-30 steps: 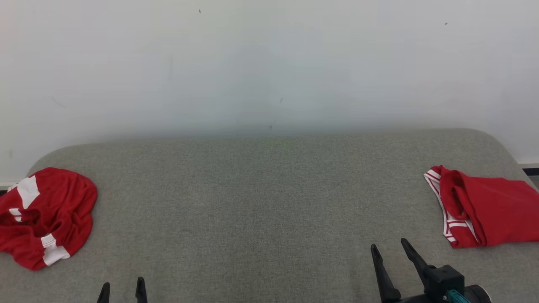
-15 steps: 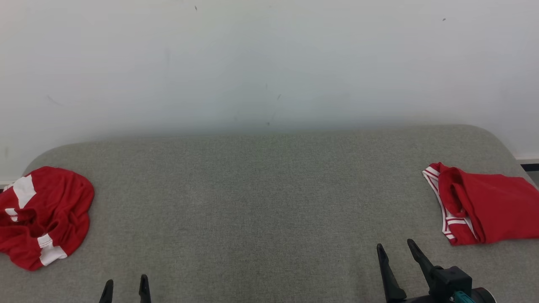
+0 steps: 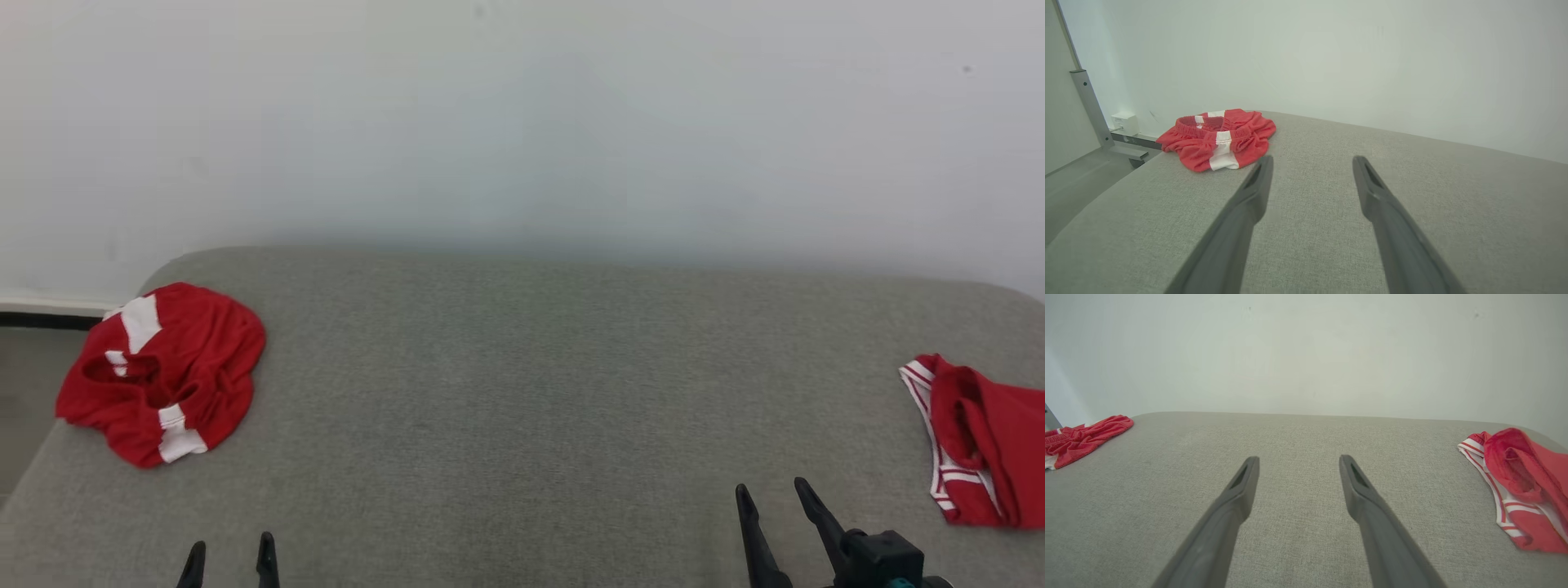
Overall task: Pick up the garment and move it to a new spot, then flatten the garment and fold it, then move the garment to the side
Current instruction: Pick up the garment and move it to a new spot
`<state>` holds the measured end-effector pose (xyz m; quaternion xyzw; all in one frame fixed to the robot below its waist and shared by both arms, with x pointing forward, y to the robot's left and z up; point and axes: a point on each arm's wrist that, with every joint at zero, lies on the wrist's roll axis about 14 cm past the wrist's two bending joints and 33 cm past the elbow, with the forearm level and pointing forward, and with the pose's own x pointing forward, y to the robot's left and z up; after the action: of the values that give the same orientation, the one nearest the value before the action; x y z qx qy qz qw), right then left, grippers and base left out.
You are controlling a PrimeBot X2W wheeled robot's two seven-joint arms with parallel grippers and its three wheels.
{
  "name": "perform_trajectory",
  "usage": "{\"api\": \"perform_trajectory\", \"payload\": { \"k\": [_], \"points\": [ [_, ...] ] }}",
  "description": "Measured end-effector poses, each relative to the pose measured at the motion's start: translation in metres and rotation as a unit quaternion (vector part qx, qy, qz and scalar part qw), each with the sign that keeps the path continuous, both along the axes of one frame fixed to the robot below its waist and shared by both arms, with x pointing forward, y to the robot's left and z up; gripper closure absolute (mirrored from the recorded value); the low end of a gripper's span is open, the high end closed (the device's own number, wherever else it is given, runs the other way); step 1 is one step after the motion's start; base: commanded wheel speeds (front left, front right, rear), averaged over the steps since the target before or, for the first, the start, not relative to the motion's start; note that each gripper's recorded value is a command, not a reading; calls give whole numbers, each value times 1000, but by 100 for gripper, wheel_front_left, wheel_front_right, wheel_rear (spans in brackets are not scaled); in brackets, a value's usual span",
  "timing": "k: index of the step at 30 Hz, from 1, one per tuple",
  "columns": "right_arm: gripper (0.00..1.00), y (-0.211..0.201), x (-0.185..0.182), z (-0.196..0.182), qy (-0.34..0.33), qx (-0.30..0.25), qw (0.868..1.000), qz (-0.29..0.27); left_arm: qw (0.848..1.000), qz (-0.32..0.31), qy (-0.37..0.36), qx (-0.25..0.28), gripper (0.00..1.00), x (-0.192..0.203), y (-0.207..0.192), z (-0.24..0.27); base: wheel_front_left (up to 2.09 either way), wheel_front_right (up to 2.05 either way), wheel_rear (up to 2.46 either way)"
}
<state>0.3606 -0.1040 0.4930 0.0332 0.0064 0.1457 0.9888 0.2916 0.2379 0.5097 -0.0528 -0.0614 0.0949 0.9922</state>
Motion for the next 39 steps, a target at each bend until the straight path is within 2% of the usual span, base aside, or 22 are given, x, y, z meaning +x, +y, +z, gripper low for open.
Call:
{"api": "perform_trajectory", "payload": {
  "k": [7,14,21,32,39],
  "points": [
    [0,49,4,-1,3,8,997,72,997,75,3,8,0,-40,46,-3,0,0,0],
    [0,104,4,2,3,14,988,151,988,153,-1,15,0,-85,85,-2,0,0,0],
    [0,145,8,3,2,12,978,206,977,213,1,13,0,-117,106,-3,0,0,0],
    [0,158,13,-5,11,11,975,222,972,234,16,5,0,-128,109,-11,0,0,0],
    [0,158,14,-8,14,11,975,222,981,193,36,-3,0,-104,104,-21,0,0,0]
  ]
}}
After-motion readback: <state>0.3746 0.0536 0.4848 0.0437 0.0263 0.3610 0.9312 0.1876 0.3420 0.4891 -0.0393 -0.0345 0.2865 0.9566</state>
